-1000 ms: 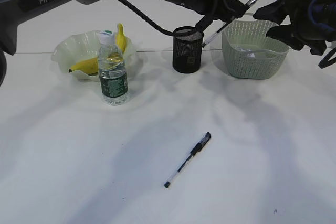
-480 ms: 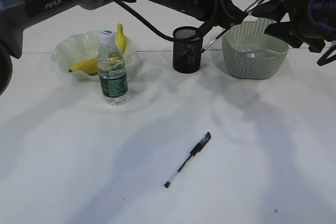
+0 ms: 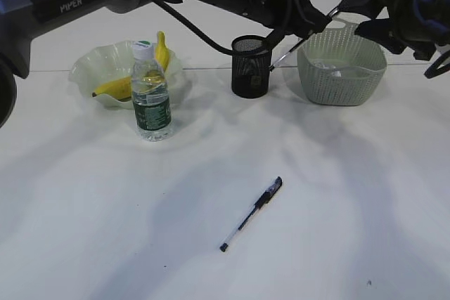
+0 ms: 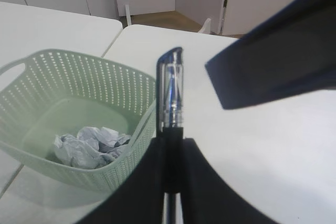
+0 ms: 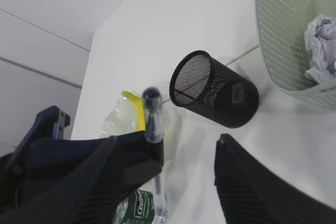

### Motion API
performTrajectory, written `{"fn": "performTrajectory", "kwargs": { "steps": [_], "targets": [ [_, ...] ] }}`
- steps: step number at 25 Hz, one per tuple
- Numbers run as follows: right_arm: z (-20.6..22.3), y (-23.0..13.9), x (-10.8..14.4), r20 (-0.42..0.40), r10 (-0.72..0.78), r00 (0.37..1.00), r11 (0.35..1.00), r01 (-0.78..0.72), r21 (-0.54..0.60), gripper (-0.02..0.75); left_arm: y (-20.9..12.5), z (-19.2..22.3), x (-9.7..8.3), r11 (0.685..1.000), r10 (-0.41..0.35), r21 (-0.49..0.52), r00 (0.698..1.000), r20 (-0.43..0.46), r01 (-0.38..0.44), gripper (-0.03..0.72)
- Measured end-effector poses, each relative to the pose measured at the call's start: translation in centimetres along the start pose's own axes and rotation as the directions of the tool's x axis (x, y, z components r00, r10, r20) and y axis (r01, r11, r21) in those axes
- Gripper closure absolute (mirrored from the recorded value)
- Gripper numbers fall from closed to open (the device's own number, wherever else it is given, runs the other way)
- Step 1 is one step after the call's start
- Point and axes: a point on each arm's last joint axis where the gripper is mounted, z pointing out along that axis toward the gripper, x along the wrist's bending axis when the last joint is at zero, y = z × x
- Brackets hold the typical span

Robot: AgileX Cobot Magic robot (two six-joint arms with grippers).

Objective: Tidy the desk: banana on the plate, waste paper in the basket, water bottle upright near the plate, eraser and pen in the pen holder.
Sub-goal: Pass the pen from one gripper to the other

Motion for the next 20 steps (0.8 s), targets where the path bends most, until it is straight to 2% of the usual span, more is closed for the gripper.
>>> {"fn": "performTrajectory", "kwargs": {
  "steps": [20],
  "targets": [
    [0.02, 0.94, 0.81, -0.022, -0.021, 1.000, 0.999, 0.020, -0.025, 0.313, 0.04, 0.00, -0.17, 1.000, -0.020, -0.004, 1.000, 0.018, 0.020, 0.673]
  ]
}}
